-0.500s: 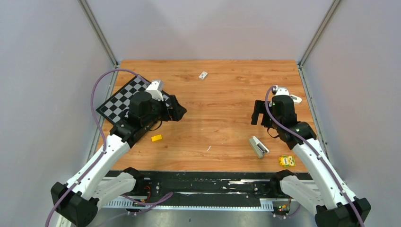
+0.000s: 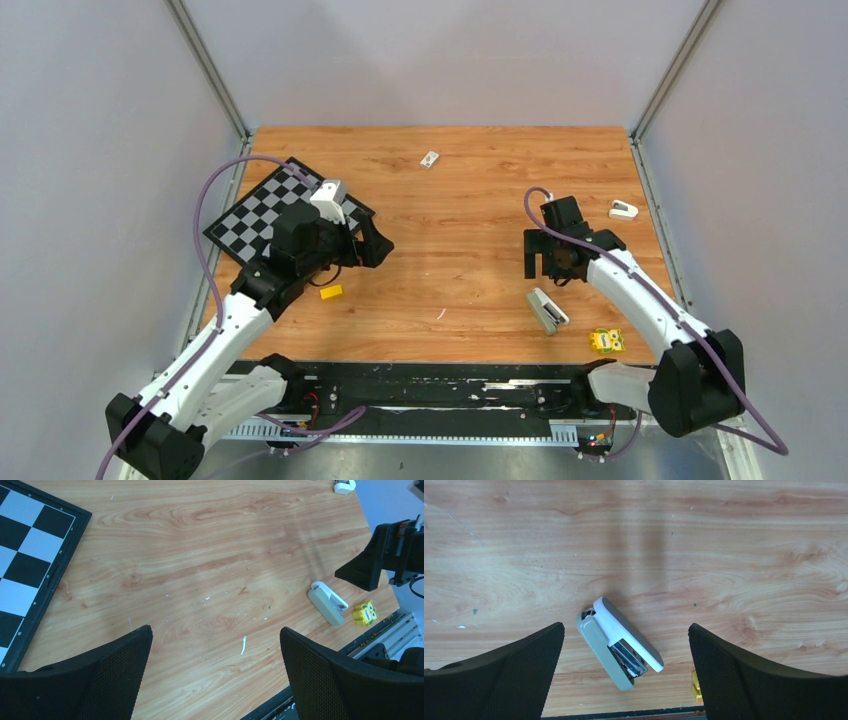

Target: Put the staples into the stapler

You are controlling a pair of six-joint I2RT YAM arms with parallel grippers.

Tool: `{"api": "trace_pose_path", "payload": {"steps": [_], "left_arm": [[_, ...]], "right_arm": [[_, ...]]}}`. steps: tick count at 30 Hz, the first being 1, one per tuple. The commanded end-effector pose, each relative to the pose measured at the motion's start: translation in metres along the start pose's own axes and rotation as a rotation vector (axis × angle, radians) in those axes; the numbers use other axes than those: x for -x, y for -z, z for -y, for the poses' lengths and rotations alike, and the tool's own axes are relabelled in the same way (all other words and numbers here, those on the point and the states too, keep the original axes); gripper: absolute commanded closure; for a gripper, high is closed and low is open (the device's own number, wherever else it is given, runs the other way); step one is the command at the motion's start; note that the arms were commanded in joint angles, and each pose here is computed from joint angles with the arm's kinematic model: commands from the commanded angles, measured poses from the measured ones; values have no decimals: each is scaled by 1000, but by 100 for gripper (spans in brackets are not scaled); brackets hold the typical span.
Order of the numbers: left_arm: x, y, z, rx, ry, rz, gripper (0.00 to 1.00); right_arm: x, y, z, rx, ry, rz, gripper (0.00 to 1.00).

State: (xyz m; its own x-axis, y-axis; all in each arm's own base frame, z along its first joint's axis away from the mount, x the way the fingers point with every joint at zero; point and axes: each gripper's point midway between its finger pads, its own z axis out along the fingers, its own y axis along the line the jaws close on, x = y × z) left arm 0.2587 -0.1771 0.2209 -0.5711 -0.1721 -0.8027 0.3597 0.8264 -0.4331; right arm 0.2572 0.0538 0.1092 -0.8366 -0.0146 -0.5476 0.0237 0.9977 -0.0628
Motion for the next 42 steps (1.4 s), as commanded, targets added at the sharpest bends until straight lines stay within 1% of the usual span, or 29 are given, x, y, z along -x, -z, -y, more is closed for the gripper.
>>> {"api": "trace_pose_path", "payload": {"steps": [1, 8, 11, 16, 19, 23, 25, 29, 32, 34, 38, 42], "left_arm": [[-7, 2, -2, -4, -1, -12, 0], [-12, 5, -6, 12, -9, -22, 0], [-13, 5, -8, 22, -4, -20, 0], [-14, 5, -9, 26, 10, -20, 0], [-19, 4, -13, 47, 18, -43, 0], [-25, 3, -17, 68, 18, -76, 1], [-27, 2, -18, 72, 22, -80, 1], [-31, -2, -19, 69, 48, -87, 1], [-37, -8, -16, 47, 74, -103, 1], [-40, -10, -15, 40, 88, -121, 2], [-45, -12, -13, 32, 100, -144, 3], [-45, -12, -14, 35, 99, -141, 4]], "right_arm": [[-19, -6, 3, -11, 30, -130, 2], [-55, -24, 0, -14, 54, -302, 2], [-67, -28, -3, 1, 76, -378, 5], [-80, -37, -11, 35, 104, -455, 11], [-83, -41, -17, 51, 131, -479, 19], [-84, -42, -42, 148, 134, -478, 37], [-80, -40, -60, 190, 129, -455, 43], [-70, -34, -103, 271, 135, -412, 49], [-66, -32, -128, 311, 173, -388, 49], [-66, -31, -136, 312, 210, -383, 46], [-72, -29, -134, 313, 248, -381, 34], [-78, -19, -125, 316, 266, -376, 30]]}}
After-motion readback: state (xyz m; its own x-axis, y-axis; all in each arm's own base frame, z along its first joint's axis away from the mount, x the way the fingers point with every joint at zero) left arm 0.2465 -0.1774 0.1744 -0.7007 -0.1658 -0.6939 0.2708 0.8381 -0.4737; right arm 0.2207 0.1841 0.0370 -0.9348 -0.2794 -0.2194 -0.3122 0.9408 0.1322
